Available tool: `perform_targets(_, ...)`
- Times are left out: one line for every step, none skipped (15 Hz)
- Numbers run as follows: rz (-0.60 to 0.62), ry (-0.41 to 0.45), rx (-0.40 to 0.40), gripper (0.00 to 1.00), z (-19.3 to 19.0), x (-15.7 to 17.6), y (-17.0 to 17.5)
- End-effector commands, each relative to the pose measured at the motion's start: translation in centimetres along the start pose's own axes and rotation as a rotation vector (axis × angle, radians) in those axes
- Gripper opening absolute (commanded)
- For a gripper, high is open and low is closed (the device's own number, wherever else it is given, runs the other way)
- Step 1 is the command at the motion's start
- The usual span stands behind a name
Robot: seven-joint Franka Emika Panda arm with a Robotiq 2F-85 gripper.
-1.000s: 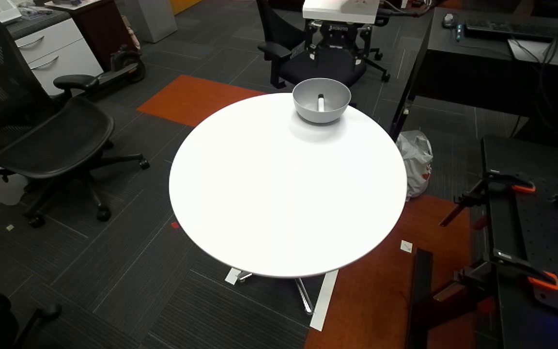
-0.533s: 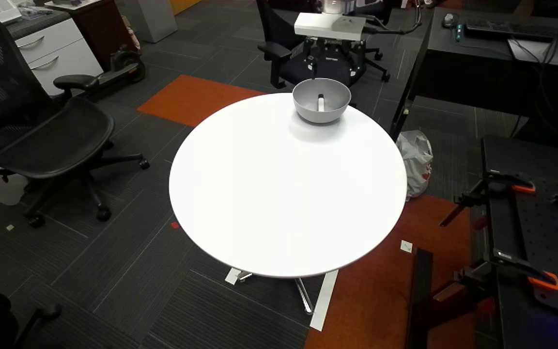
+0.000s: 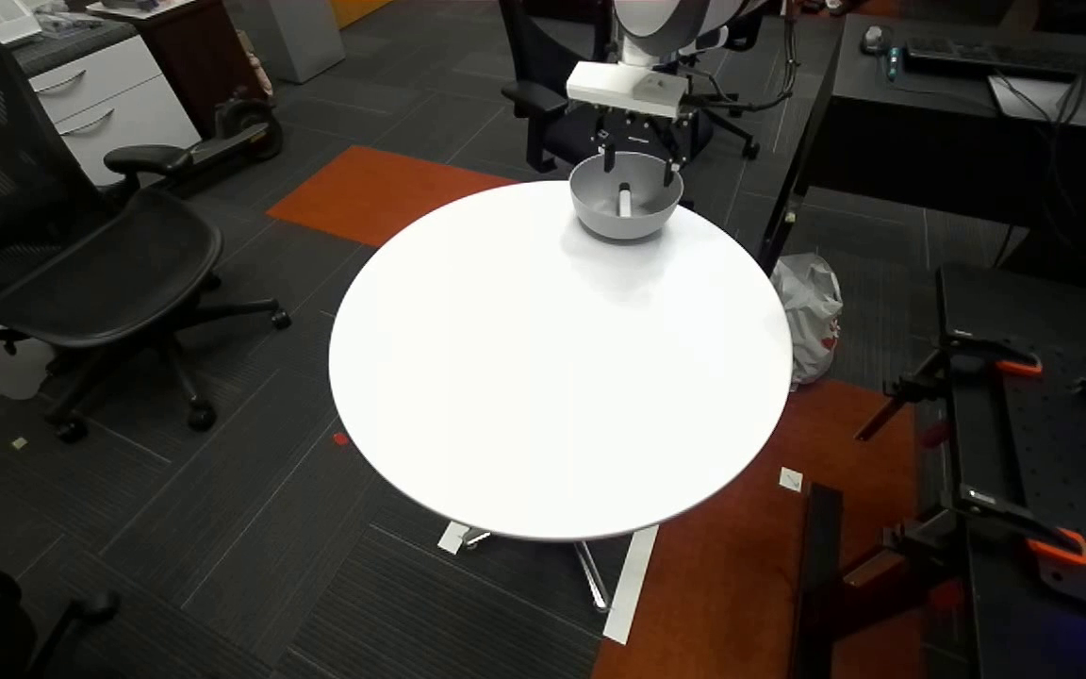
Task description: Remove the marker from the bowl and put it on the table
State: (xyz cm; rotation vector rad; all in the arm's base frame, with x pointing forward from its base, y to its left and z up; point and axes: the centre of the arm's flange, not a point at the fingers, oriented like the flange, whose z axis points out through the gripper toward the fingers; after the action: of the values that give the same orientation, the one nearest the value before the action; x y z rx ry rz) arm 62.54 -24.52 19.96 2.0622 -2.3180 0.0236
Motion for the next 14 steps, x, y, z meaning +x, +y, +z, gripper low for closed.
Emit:
perform_targets(0.034,-0.001,0.031,1.0,1.6,0.6,-1.5)
perform_targets(0.032,0.003,0.03,1.0,1.9,0.6,-1.6)
perform_targets(0.031,0.006,0.027,1.0,2.3,0.5,-1.8)
perform_targets(0.028,0.007,0.025,1.0,2.7,0.5,-1.9)
perform_targets(0.027,0.009,0.022,1.0,2.9,0.4,-2.0)
perform_targets(0.026,0.01,0.019,1.0,3.2,0.4,-2.1)
perform_targets(0.025,0.011,0.017,1.0,3.5,0.4,-2.2)
perform_targets(0.023,0.012,0.016,1.0,3.7,0.4,-2.3)
perform_targets(0.024,0.012,0.013,0.75,3.9,0.4,-2.3)
perform_targets(0.025,0.013,0.014,0.74,4.0,0.4,-2.4)
perform_targets(0.026,0.012,0.012,0.68,4.1,0.5,-2.4)
perform_targets(0.027,0.011,0.012,0.59,4.2,0.5,-2.5)
perform_targets(0.027,0.008,0.011,0.52,4.3,0.6,-2.5)
perform_targets(0.027,0.008,0.011,0.43,4.4,0.6,-2.6)
